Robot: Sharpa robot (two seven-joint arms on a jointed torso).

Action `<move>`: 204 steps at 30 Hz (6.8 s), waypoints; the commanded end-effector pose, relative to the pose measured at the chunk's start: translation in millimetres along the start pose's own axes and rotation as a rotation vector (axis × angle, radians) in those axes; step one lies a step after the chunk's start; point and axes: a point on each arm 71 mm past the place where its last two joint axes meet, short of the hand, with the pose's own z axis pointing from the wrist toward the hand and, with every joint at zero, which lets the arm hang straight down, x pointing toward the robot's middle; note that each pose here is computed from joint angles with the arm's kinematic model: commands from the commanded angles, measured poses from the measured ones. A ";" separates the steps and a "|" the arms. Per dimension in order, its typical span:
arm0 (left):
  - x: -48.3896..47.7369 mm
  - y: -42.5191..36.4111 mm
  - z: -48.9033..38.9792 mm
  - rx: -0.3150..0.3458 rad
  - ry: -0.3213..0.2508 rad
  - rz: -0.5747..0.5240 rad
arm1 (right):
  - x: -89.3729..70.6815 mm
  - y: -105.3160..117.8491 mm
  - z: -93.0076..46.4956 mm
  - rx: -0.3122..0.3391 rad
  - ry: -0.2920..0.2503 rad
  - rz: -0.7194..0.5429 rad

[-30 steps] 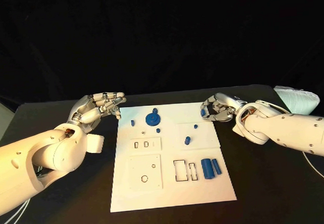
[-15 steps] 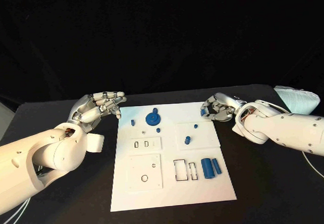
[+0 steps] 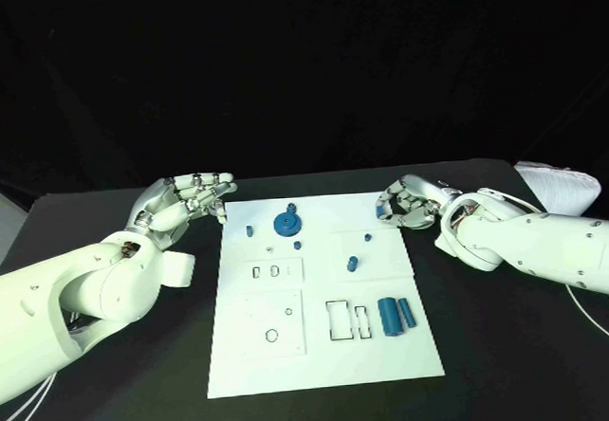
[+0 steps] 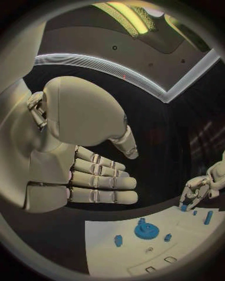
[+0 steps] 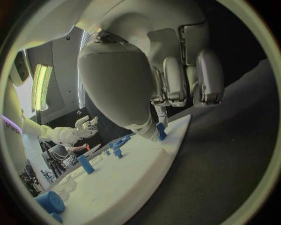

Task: Assemble the parts on the task board

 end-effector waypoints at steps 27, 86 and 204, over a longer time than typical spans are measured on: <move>0.9 1.2 2.5 -0.007 0.013 -0.001 | 1.2 67.4 -9.1 0.003 -0.092 0.165; 17.7 9.5 13.5 -0.044 0.049 0.007 | 135.6 195.4 -13.3 -0.144 0.051 -0.002; 11.6 11.4 12.3 -0.058 0.042 0.015 | 143.7 193.4 -13.9 -0.163 0.037 -0.040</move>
